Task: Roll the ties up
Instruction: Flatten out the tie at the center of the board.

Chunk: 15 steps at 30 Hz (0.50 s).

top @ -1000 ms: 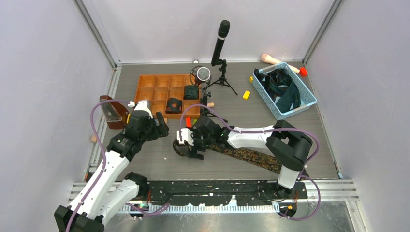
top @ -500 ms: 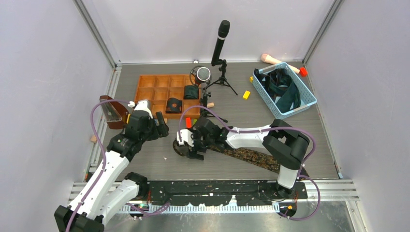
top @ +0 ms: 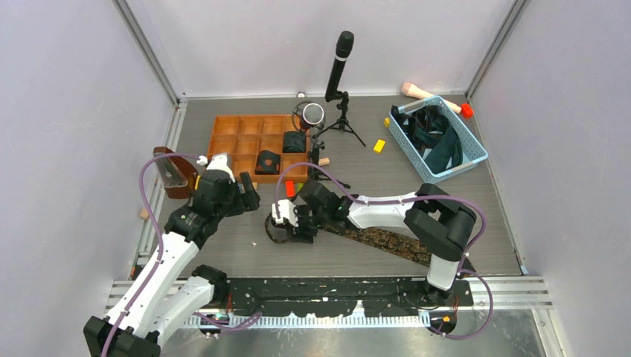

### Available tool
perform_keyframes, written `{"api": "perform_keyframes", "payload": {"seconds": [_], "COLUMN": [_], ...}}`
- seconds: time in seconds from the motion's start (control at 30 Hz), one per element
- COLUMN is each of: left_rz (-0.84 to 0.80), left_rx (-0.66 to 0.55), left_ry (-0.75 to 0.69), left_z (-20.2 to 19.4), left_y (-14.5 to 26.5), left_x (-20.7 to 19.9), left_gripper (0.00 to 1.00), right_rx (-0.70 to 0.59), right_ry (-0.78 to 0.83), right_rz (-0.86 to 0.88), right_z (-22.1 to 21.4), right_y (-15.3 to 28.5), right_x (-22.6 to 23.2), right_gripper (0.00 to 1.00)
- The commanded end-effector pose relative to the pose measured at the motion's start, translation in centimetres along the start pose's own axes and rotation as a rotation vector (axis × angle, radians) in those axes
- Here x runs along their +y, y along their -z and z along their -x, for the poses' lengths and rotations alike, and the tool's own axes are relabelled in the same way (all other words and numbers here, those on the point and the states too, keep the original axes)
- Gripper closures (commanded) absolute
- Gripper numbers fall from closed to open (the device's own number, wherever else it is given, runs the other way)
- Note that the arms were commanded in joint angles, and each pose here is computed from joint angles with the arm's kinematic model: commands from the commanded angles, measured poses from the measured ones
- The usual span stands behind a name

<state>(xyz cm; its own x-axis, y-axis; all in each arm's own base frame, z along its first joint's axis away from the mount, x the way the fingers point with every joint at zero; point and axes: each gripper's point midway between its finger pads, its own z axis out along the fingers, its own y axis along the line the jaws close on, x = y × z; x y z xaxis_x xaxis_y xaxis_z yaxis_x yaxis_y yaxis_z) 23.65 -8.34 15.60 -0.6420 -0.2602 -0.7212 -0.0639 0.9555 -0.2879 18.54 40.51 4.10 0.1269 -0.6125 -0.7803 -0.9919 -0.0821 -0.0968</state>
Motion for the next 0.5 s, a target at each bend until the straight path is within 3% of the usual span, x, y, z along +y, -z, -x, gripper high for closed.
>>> {"api": "perform_keyframes", "payload": {"seconds": [0.0,0.47], "left_rz": [-0.012,-0.012], "left_rx": [-0.03,-0.009], "left_ry": [-0.008,0.031], "left_z": [0.7,0.0], "left_y": [0.0,-0.3], "left_x": [-0.1,-0.2], "left_gripper": [0.21,0.21], "right_rx": [-0.055,-0.095], "right_ry": [0.015,-0.051], "right_rz": [0.003,0.018], "right_z": [2.4,3.0], "right_y": [0.2,0.0], "right_x": [-0.4,0.9], "right_gripper": [0.43,0.53]}}
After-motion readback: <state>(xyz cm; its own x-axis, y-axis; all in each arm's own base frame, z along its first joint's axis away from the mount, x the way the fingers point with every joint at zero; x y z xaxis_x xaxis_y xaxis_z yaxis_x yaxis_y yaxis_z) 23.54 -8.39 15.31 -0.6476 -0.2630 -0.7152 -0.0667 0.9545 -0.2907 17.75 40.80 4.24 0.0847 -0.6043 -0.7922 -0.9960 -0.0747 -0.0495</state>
